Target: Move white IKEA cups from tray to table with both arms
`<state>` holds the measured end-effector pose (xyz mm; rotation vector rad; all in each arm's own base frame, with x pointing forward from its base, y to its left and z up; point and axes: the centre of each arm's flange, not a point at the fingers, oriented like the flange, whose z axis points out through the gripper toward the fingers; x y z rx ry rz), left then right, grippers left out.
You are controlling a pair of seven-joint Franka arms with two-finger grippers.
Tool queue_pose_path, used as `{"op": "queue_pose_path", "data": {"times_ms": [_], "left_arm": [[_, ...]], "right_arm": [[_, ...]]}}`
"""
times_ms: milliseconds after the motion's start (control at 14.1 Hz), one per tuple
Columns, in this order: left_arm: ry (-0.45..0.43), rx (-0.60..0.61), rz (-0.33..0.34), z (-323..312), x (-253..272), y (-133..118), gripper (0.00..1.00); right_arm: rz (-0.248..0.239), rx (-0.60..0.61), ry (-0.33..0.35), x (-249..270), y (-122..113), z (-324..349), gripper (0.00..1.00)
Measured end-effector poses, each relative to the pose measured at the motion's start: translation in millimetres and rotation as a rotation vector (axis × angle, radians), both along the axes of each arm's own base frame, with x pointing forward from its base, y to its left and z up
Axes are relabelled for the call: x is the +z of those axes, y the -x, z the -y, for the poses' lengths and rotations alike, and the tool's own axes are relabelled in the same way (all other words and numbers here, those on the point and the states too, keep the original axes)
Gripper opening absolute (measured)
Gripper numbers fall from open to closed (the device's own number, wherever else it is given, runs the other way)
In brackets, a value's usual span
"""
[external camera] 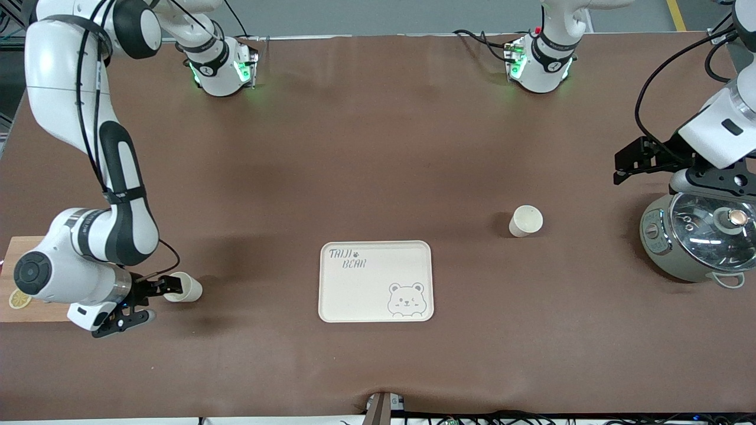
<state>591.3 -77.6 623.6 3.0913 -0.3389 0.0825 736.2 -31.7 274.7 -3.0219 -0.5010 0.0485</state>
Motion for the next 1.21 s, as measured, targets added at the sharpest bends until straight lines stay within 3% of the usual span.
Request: {"op": "queue_pose_path", "data": {"times_ms": [213, 427, 853, 1209], "left_arm": [[-0.044, -0.034, -0.045, -4.3, -7.3, 3.9, 1.00], [-0.049, -0.043, -0.060, -4.4, -11.3, 4.4, 1.00], [-0.050, -0.041, -0.071, -4.5, -14.8, 3.9, 1.00], [-0.049, -0.012, -0.074, -3.9, -16.0, 3.7, 1.00]], "right_arm": [[-0.049, 0.010, -0.012, 60.6, 0.6, 0.5, 1.00], [-0.046, -0.048, -0.014, 141.5, 10.5, 6.2, 1.00], [-0.068, -0.249, -0.036, 335.3, 104.7, 1.1, 1.00], [-0.022, -0.293, 0.009, 387.4, 159.2, 13.5, 1.00]]}}
